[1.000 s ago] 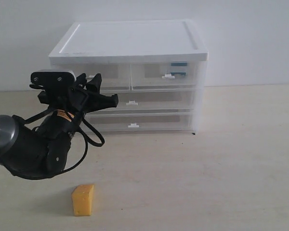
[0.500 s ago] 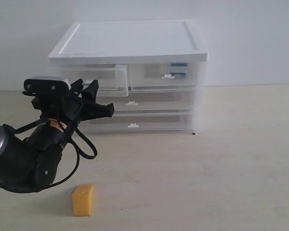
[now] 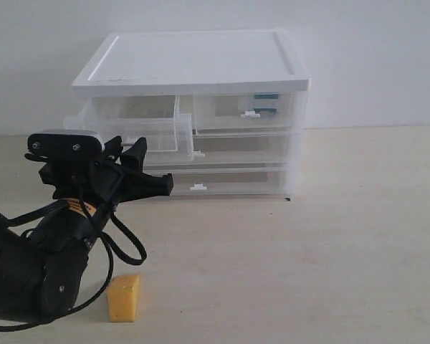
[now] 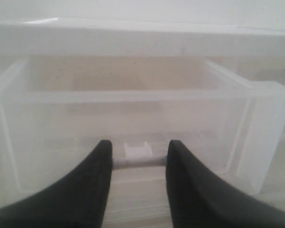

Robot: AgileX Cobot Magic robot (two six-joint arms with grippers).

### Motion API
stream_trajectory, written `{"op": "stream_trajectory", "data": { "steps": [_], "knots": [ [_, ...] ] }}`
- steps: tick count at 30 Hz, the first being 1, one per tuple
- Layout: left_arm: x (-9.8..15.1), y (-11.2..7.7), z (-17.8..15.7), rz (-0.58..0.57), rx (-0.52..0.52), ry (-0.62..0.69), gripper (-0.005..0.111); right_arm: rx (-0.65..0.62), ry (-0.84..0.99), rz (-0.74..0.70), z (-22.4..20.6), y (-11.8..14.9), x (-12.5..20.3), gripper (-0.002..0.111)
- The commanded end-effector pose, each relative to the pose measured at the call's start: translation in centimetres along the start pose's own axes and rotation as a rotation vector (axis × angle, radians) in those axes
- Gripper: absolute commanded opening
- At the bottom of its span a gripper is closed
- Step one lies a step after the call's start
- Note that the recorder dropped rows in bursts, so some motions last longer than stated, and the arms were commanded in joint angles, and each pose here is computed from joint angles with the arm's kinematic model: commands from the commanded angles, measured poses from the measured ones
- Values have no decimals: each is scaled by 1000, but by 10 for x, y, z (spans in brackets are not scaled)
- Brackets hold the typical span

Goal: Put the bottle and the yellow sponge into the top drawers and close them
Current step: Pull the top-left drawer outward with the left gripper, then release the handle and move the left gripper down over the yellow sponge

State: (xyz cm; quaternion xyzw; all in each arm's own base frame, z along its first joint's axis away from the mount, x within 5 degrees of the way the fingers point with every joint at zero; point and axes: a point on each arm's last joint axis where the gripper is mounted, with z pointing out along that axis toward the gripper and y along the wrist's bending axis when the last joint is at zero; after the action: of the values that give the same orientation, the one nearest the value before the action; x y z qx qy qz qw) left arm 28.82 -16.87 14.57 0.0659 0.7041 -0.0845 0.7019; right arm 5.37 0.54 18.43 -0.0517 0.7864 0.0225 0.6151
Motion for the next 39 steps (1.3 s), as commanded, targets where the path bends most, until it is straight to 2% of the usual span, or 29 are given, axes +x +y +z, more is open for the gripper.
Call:
{"op": "stream_trajectory", "data": {
  "steps": [1,9,13,18,21,25,26,27,31,33,35,39],
  "knots": [
    [1,-11,-17,-4,-16,41,4,4,-11,-1,0,0,0,0],
    [1,-9,-40,45,-5,76,4,4,-11,-1,0,0,0,0],
    [5,-4,-51,17,-1,104,4,4,-11,-1,0,0,0,0],
    [3,-17,-61,-2,16,106,4,4,-11,-1,0,0,0,0],
    [-1,-18,-64,-2,-18,103,4,4,-11,-1,0,0,0,0],
    [-5,-19,-66,11,-14,93,4,4,-11,-1,0,0,0,0],
    [-6,-19,-66,9,-14,89,6,4,-11,-1,0,0,0,0],
    [-6,-19,-66,10,-10,89,13,4,-11,-1,0,0,0,0],
    [-6,-20,-66,8,-7,88,49,4,-11,-1,0,0,0,0],
    [-6,-21,-66,11,3,86,62,4,-11,-1,0,0,0,0],
    [-7,-22,-66,16,19,83,68,4,-11,-1,0,0,0,0],
    [-10,-22,-66,9,23,76,69,4,-11,-1,0,0,0,0]
  ]
}}
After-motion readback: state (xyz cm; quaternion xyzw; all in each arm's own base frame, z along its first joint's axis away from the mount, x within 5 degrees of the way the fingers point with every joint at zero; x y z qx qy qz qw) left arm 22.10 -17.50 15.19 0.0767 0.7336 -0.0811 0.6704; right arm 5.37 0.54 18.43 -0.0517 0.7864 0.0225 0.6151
